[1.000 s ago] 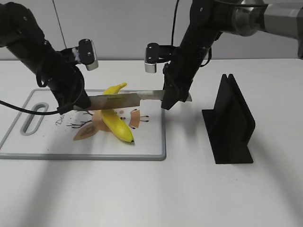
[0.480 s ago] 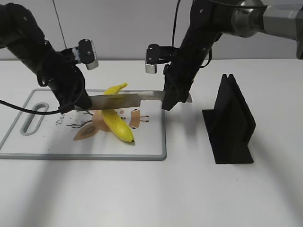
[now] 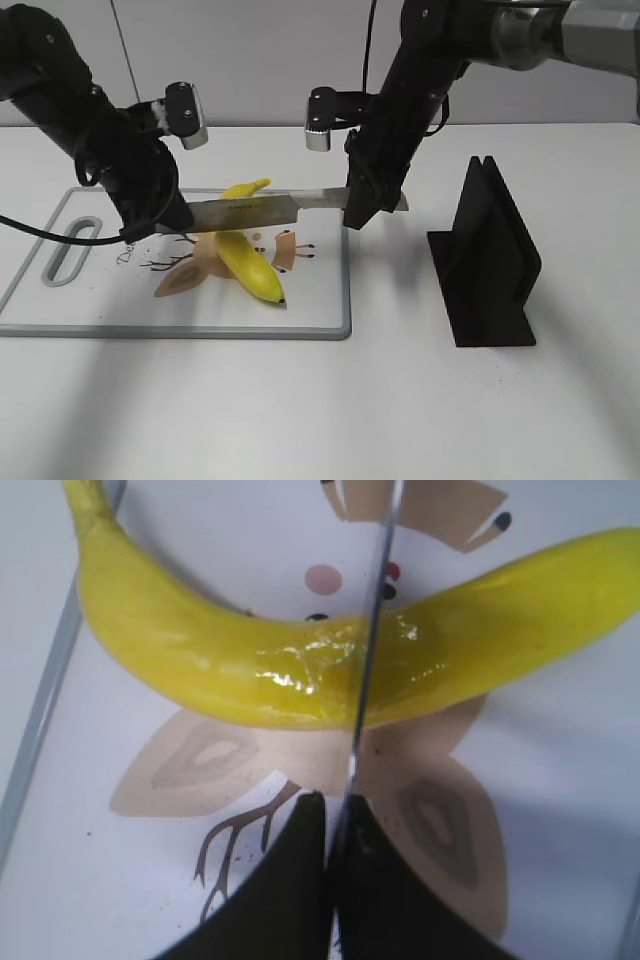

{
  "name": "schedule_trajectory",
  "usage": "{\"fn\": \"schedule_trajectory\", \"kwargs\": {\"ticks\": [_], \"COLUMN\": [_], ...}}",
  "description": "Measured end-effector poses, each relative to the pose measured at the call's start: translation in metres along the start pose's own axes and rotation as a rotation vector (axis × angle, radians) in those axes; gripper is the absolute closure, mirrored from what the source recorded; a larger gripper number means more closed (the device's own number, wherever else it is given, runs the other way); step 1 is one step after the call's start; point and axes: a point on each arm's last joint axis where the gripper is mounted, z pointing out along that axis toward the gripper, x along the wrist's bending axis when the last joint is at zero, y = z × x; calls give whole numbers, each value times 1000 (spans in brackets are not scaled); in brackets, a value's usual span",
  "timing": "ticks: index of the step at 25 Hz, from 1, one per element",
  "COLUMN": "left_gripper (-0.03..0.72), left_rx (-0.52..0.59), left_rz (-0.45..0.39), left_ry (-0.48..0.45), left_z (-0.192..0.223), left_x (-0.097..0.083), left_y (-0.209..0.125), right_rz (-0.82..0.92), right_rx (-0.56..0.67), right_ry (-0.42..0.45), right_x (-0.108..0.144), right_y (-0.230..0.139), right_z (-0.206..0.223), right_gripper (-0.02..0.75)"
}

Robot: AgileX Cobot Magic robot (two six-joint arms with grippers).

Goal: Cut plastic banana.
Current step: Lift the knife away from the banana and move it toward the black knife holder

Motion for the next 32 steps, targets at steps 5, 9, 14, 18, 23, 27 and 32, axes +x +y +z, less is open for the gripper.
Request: {"fn": "schedule_trajectory", "kwargs": {"ticks": [5, 9, 14, 18, 23, 27, 32], "left_gripper": [698, 661, 304, 64, 54, 63, 70], "left_rx": [-19, -41, -86, -150, -183, -201, -192], "left_rz": [27, 34, 6, -43, -127, -212, -408], "left_ry": [45, 66, 85, 112, 166, 257, 387], "left_z": [-23, -41, -56, -77, -102, -129, -163], "left_x": [-2, -5, -7, -11, -16, -19, -24], "left_y": [10, 17, 24, 34, 41, 46, 44], "right_rz": [-21, -34, -21, -5, 4, 12, 112], "right_rx": [-16, -33, -36, -39, -52, -41, -38], "right_ry": [-43, -72, -69, -97, -124, -118, -159], "right_x": [5, 9, 12, 13, 19, 33, 48], "right_y": [9, 13, 15, 16, 16, 12, 8], "right_z": [-28, -48, -57, -67, -87, -98, -123], "right_gripper": [531, 531, 546, 556, 556, 556, 556]}}
